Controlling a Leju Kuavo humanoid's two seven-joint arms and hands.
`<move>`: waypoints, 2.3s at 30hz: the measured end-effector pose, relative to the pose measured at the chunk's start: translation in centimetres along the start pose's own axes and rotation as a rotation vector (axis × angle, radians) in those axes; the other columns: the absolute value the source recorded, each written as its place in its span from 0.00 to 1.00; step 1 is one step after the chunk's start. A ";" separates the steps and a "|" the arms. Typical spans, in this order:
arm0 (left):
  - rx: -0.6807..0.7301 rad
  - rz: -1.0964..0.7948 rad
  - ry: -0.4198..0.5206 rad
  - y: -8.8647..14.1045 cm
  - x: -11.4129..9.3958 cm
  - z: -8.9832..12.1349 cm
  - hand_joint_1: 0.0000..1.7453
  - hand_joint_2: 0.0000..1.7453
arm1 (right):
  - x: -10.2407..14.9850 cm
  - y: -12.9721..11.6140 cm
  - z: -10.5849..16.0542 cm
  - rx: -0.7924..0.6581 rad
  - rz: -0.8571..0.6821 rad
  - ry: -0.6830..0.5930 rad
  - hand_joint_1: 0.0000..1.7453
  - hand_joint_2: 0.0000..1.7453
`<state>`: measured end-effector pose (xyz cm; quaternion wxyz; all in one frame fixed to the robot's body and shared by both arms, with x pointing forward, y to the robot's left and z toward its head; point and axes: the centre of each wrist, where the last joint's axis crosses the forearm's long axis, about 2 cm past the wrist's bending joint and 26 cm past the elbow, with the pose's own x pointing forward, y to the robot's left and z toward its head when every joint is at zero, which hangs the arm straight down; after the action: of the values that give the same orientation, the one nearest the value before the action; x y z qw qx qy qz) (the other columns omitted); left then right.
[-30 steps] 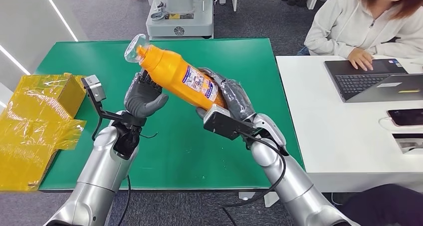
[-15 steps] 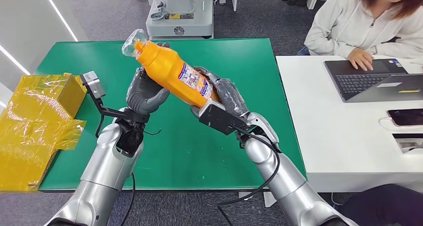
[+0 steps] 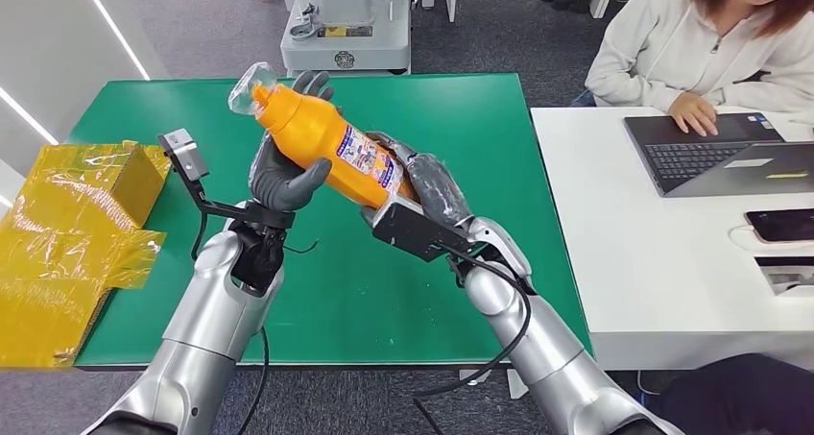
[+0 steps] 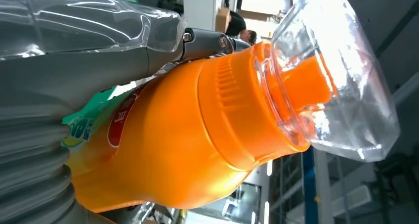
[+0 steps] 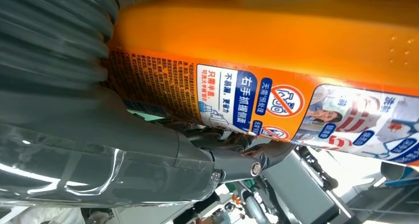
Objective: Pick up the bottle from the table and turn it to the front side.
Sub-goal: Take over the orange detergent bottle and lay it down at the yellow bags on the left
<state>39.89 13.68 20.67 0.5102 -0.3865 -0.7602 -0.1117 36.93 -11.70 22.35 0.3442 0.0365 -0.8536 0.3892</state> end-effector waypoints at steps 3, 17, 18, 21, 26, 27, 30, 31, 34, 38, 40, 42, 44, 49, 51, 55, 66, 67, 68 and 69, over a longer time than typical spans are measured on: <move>0.000 -0.023 0.024 0.1 -0.2 -0.2 0.00 1.00 | -0.3 0.2 0.2 0.008 0.010 0.014 1.00 1.00; 0.003 -0.027 0.073 0.5 -1.1 -0.3 1.00 1.00 | -1.0 0.9 0.2 0.029 0.005 0.049 1.00 1.00; 0.003 -0.025 0.075 0.5 -1.1 -0.3 1.00 1.00 | -1.0 1.0 0.2 0.031 0.005 0.050 1.00 1.00; 0.005 -0.020 0.077 0.5 -1.3 -0.2 1.00 1.00 | -1.1 1.2 0.1 0.037 0.002 0.050 1.00 1.00; 0.005 -0.014 0.076 0.6 -1.4 -0.1 1.00 1.00 | -1.1 1.5 0.1 0.041 -0.002 0.049 0.53 1.00; 0.003 -0.013 0.075 0.6 -1.4 -0.1 1.00 1.00 | -1.1 1.5 0.1 0.041 -0.002 0.049 0.29 1.00; -0.001 -0.015 0.077 0.7 -1.5 0.0 1.00 1.00 | -1.2 1.6 0.2 0.042 0.000 0.050 0.00 1.00; -0.002 -0.021 0.081 0.7 -1.5 0.0 1.00 1.00 | -1.2 1.6 0.2 0.042 0.001 0.051 0.00 1.00; 0.003 -0.042 0.100 1.2 -1.6 0.4 1.00 1.00 | -1.3 1.7 0.5 0.030 0.004 0.069 0.00 1.00; 0.023 -0.099 0.124 2.7 -1.4 1.4 1.00 1.00 | -1.9 2.0 1.9 0.012 -0.005 0.102 0.00 1.00; 0.041 -0.145 0.144 3.8 -1.2 2.0 1.00 1.00 | -2.4 1.9 3.0 -0.001 -0.001 0.121 0.00 1.00; 0.060 -0.193 0.165 5.0 -1.0 2.6 1.00 1.00 | -3.0 1.6 4.0 -0.018 0.012 0.141 0.00 1.00; 0.075 -0.228 0.180 5.9 -0.7 3.0 1.00 1.00 | -3.5 1.4 4.7 -0.027 0.021 0.156 0.00 1.00; 0.113 -0.398 0.184 7.9 0.6 3.0 1.00 1.00 | -3.9 1.0 5.4 -0.031 0.023 0.167 0.00 1.00; 0.122 -0.563 0.179 9.1 2.0 2.6 1.00 1.00 | -4.0 0.8 5.5 -0.031 0.022 0.169 0.00 1.00; 0.115 -0.923 0.178 11.2 5.6 0.8 1.00 1.00 | -4.1 0.6 5.6 -0.038 0.013 0.161 0.00 1.00; -0.078 -1.778 0.243 13.5 11.4 -2.1 1.00 1.00 | -4.4 0.1 5.3 -0.051 0.015 0.149 0.00 1.00; -0.108 -1.847 0.261 13.7 11.7 -2.2 1.00 1.00 | -4.4 0.0 5.2 -0.054 0.017 0.149 0.00 1.00; -0.135 -1.909 0.276 13.8 11.9 -2.3 1.00 1.00 | -4.4 -0.1 5.2 -0.057 0.019 0.149 0.00 1.00; -0.161 -1.969 0.293 13.9 12.0 -2.3 1.00 1.00 | -4.4 -0.1 5.2 -0.060 0.020 0.150 0.00 1.00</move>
<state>49.09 27.43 28.93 0.2512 0.4001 -0.6615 -0.5824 37.37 -16.27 17.31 0.4040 -0.0117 -0.8372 0.3685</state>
